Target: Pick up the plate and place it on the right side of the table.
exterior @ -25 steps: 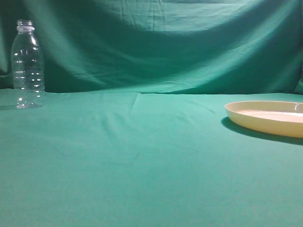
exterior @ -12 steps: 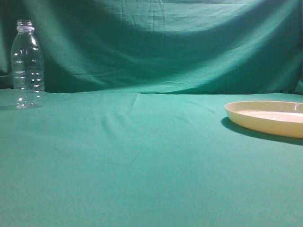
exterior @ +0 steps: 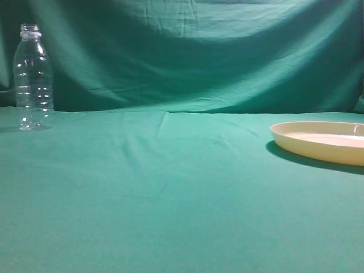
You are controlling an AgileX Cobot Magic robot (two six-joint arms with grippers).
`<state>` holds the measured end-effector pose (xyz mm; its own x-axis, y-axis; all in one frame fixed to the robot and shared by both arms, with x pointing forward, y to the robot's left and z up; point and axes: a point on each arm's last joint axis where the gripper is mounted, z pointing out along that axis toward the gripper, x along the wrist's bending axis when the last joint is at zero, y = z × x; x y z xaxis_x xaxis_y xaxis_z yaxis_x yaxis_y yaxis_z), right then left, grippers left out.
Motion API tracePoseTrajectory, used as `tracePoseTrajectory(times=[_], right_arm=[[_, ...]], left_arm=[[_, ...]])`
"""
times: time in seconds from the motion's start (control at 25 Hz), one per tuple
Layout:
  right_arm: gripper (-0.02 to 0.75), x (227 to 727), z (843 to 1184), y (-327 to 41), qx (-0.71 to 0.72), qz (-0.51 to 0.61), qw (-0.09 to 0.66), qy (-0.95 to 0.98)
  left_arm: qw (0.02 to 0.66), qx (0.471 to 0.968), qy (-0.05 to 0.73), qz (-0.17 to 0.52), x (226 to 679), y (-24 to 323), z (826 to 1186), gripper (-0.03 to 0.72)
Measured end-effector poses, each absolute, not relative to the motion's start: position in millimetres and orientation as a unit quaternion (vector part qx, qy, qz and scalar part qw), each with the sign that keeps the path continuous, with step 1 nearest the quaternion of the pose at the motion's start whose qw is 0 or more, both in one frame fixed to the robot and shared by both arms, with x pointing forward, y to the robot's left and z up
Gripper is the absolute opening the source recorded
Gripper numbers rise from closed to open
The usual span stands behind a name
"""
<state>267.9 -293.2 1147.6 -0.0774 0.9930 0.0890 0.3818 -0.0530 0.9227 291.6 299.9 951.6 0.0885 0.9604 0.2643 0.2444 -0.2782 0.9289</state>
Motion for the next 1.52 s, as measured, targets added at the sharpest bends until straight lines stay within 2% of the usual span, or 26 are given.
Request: tracePoseTrajectory(times=[0.36,0.68,0.92,1.2,1.44,1.52], right_arm=[[0.0,220,1129,-291,0.546,0.507,0.36,0.562],[0.0,234,1120,-297,0.532,0.5,0.417,0.541],[0.0,261,1063,-297,0.534,0.486,0.427,0.545],[0.0,282,985,-296,0.562,0.444,0.394,0.575],[0.0,288,944,-295,0.576,0.422,0.376,0.591],[0.0,289,944,-295,0.572,0.428,0.381,0.587]], left_arm=[[0.371,0.638,0.472,0.482,292,300,952,0.0],[0.371,0.638,0.472,0.482,292,300,952,0.0],[0.371,0.638,0.472,0.482,292,300,952,0.0],[0.371,0.638,0.472,0.482,292,300,952,0.0],[0.371,0.638,0.472,0.482,292,300,952,0.0],[0.371,0.638,0.472,0.482,292,300,952,0.0]])
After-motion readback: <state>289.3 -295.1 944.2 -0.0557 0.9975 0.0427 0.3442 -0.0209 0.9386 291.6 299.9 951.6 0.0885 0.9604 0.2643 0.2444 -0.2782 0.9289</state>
